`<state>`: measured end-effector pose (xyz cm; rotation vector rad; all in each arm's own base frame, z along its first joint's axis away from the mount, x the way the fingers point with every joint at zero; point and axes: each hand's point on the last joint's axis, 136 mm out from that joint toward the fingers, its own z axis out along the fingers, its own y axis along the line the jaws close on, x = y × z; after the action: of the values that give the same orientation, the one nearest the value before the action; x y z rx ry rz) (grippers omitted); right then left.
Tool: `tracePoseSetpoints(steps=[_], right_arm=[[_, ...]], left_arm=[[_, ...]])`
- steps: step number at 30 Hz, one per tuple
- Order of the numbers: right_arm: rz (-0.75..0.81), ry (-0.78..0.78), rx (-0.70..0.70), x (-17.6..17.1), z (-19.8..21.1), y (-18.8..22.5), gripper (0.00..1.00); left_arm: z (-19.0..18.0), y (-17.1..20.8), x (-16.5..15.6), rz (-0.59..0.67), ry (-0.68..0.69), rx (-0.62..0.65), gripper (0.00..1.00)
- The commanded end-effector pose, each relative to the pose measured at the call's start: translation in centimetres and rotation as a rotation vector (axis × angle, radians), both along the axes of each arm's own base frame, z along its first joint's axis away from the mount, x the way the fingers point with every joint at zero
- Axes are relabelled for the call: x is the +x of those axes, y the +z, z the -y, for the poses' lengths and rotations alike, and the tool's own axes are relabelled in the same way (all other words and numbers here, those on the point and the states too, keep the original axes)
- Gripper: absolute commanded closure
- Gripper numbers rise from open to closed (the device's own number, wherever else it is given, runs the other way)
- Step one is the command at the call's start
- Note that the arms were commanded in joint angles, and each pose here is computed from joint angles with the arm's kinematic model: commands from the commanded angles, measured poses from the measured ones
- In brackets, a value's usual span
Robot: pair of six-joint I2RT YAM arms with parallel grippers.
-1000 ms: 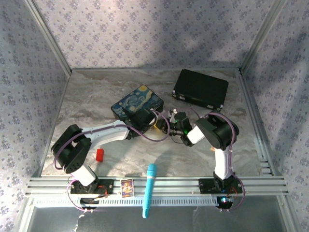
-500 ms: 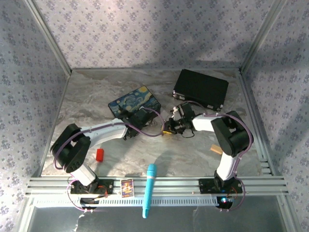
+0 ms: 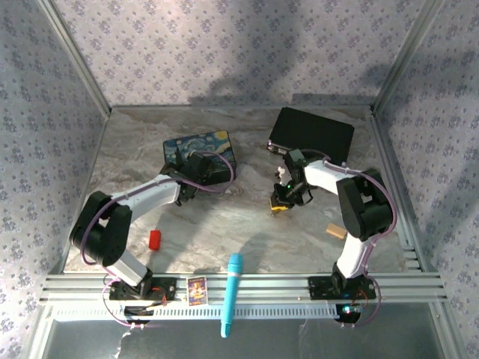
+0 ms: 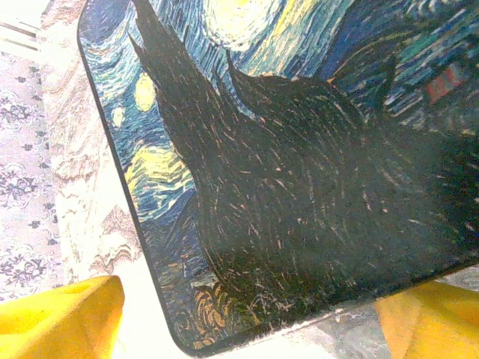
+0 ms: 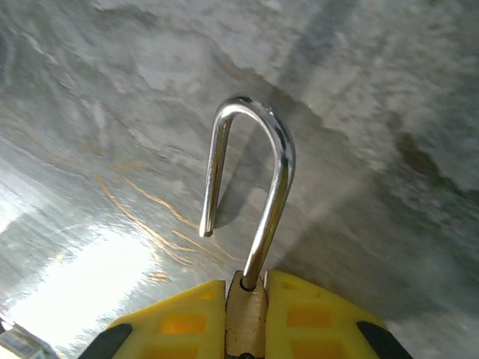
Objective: Unlock the padlock with the key
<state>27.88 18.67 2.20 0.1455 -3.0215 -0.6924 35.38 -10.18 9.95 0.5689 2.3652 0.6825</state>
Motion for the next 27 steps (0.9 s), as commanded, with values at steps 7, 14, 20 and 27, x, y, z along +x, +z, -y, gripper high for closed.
tracePoseSetpoints(steps=[7, 14, 20, 27], right_arm=[[-0.027, 0.043, -0.161, -0.9, 2.3, -0.6, 0.69], [0.035, 0.048, -0.179, -0.2, 2.2, 0.9, 0.54], [0.186, 0.044, -0.248, 1.3, 3.2, 3.4, 0.36], [0.507, -0.008, -0.387, 3.8, 5.2, 8.7, 0.01]], left_arm=[[1.6, 2.4, -0.6, 0.076, -0.018, -0.119, 0.13], [2.0, 6.5, -1.7, 0.164, -0.02, -0.255, 0.0], [1.6, 9.7, -2.8, 0.249, 0.008, -0.378, 0.0], [-1.2, 12.2, -3.9, 0.434, 0.133, -0.547, 0.0]])
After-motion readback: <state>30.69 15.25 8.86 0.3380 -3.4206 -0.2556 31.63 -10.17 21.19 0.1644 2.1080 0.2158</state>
